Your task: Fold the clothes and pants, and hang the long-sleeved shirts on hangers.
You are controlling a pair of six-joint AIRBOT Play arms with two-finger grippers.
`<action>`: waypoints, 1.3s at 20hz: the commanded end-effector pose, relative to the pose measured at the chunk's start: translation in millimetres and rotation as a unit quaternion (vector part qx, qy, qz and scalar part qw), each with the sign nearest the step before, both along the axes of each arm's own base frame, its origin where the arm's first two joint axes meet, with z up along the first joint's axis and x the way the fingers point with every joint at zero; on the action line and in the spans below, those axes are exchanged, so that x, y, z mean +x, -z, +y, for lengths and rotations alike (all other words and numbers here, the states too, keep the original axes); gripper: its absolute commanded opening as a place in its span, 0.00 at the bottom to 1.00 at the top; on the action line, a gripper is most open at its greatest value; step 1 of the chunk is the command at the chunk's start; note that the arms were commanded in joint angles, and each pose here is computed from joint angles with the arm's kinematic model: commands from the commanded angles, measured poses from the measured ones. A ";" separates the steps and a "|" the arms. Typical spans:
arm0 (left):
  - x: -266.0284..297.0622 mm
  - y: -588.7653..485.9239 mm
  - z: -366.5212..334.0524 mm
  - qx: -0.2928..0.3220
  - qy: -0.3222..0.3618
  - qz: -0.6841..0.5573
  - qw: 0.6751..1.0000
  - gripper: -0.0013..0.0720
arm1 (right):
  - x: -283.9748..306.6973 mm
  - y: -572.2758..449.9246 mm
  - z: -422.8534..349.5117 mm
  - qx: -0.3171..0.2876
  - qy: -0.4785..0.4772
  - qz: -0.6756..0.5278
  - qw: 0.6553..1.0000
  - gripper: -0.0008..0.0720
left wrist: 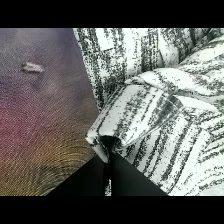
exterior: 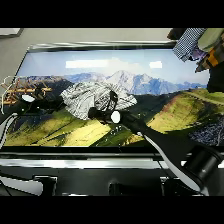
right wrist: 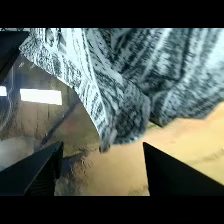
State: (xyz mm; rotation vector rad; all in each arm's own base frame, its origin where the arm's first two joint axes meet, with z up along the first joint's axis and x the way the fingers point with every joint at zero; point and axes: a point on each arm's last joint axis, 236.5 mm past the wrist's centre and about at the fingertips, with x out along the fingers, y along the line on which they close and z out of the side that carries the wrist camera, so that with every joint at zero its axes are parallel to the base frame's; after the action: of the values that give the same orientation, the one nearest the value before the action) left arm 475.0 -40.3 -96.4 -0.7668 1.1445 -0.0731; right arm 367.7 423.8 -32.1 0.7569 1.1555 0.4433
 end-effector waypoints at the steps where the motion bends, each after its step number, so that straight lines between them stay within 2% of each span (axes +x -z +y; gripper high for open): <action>1: 0.0 -0.3 -0.5 0.000 0.001 0.000 1.000 0.07 | 9.2 15.3 21.0 0.010 0.010 0.003 1.000 0.76; 2: 0.1 -0.8 -0.3 0.000 0.001 -0.001 1.000 0.07 | 8.9 20.3 22.6 0.006 0.007 0.008 1.000 0.70; 4: 0.1 -4.5 -0.8 0.000 0.002 -0.003 1.000 0.07 | 3.7 26.6 22.0 -0.007 -0.010 0.010 1.000 0.16; 5: -0.2 -9.4 -1.6 -0.001 0.005 -0.007 1.000 0.07 | 2.8 23.0 18.1 -0.015 -0.023 0.006 1.000 0.07; 9: -1.4 -64.7 -7.2 0.006 0.029 -0.058 0.998 0.07 | -1.5 -20.0 -36.0 -0.075 -0.070 0.002 0.995 0.07; 13: -28.5 -160.6 -27.9 0.005 0.073 -0.130 0.989 0.07 | -25.9 -104.4 -104.2 -0.125 -0.100 -0.029 0.987 0.07; 14: -41.5 -188.8 -37.4 0.002 0.085 -0.149 0.985 0.07 | -33.4 -130.5 -117.2 -0.132 -0.100 -0.050 0.985 0.07; 18: -108.6 -277.2 -81.7 -0.016 0.128 -0.204 0.971 0.07 | -76.0 -216.9 -141.0 -0.094 -0.093 -0.100 0.986 0.07; 21: -163.6 -315.4 -106.3 -0.031 0.134 -0.210 0.968 0.07 | -112.6 -252.2 -161.7 -0.093 -0.108 -0.108 0.984 0.07; 23: -199.6 -323.9 -121.8 -0.041 0.144 -0.195 0.969 0.07 | -141.4 -251.9 -178.9 -0.114 -0.127 -0.080 0.982 0.07; 26: -248.3 -310.5 -143.6 -0.053 0.168 -0.146 0.973 0.07 | -173.3 -227.7 -210.6 -0.183 -0.162 -0.022 0.969 0.07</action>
State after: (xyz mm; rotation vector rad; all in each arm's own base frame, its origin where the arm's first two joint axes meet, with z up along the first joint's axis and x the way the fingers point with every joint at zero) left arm 277.3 -169.3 219.7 -0.5952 0.8801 -0.5187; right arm 231.6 246.4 209.9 0.3495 1.1474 0.5536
